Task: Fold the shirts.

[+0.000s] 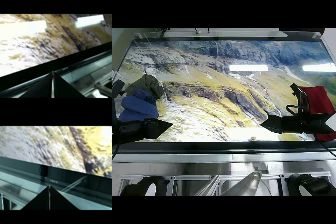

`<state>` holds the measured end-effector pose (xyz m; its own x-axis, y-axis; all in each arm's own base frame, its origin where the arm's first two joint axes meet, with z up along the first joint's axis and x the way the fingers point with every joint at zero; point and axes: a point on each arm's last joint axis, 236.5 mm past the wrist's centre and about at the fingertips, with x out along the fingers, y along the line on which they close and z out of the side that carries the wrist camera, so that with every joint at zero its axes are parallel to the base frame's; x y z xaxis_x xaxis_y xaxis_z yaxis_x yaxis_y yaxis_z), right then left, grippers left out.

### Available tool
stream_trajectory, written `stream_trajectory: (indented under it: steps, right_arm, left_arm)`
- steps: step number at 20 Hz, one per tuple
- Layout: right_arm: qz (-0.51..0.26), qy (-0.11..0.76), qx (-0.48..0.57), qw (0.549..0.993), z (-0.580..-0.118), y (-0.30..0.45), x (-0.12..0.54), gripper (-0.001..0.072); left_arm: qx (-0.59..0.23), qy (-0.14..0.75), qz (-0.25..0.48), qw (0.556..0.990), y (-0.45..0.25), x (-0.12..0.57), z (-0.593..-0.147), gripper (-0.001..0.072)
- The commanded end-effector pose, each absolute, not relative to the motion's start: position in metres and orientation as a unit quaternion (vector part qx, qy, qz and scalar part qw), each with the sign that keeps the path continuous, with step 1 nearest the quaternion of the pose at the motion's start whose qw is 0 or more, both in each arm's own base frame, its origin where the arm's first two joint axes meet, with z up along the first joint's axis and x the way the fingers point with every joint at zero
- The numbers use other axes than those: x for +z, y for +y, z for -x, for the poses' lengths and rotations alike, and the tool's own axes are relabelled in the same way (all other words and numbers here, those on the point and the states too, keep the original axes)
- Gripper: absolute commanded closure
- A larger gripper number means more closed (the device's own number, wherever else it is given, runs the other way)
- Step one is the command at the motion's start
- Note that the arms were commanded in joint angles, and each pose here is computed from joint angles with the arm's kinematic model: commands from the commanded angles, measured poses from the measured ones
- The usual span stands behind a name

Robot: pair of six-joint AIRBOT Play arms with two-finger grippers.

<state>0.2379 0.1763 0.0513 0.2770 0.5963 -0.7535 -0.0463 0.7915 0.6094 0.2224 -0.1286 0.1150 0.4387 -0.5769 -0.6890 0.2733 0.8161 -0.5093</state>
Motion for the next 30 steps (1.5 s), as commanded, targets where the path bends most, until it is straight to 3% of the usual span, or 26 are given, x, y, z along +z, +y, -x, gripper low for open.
stream_trajectory:
  steps: [1,2,3,7,9,10,16,25,26,27,28,29,30]
  right_arm:
    - [-0.245,0.562,0.211,0.762,-0.239,0.176,0.051,0.0698]
    - [-0.248,0.555,0.208,0.766,-0.244,0.176,0.052,0.0698]
    - [-0.250,0.550,0.206,0.770,-0.248,0.176,0.052,0.0697]
    - [-0.260,0.534,0.191,0.781,-0.267,0.174,0.047,0.0680]
    - [-0.265,0.529,0.183,0.785,-0.277,0.173,0.042,0.0298]
    - [-0.266,0.530,0.179,0.785,-0.280,0.172,0.039,0.0203]
    - [-0.268,0.547,0.167,0.775,-0.285,0.172,0.022,0.0209]
    - [-0.269,0.549,0.166,0.774,-0.285,0.172,0.021,0.0209]
    - [-0.269,0.549,0.166,0.774,-0.285,0.172,0.021,0.0209]
    - [-0.269,0.549,0.166,0.774,-0.285,0.172,0.021,0.0210]
    - [-0.269,0.549,0.166,0.774,-0.285,0.172,0.021,0.0209]
    - [-0.269,0.549,0.166,0.774,-0.285,0.172,0.021,0.0210]
    - [-0.269,0.549,0.166,0.774,-0.285,0.172,0.021,0.0210]
  left_arm:
    - [-0.215,0.422,0.151,0.868,-0.110,0.119,-0.251,0.0371]
    - [-0.186,0.414,0.129,0.882,-0.094,0.117,-0.265,0.0105]
    - [-0.156,0.412,0.100,0.892,-0.076,0.115,-0.279,0.0000]
    - [-0.039,0.408,-0.044,0.911,0.005,0.125,-0.357,-0.0005]
    - [-0.009,0.422,-0.075,0.903,0.033,0.123,-0.404,-0.0005]
    - [0.006,0.435,-0.078,0.897,0.050,0.117,-0.428,-0.0006]
    - [0.052,0.531,-0.044,0.845,0.131,0.033,-0.519,-0.0006]
    - [0.047,0.581,-0.038,0.811,0.174,-0.082,-0.549,-0.0003]
    - [0.044,0.578,-0.038,0.814,0.171,-0.085,-0.553,0.0014]
    - [0.038,0.575,-0.033,0.817,0.165,-0.086,-0.557,0.0199]
    - [0.037,0.574,-0.033,0.817,0.163,-0.084,-0.557,0.0642]
    - [0.033,0.576,-0.035,0.816,0.159,-0.080,-0.557,0.0690]
    - [0.030,0.579,-0.034,0.814,0.156,-0.073,-0.557,0.0690]
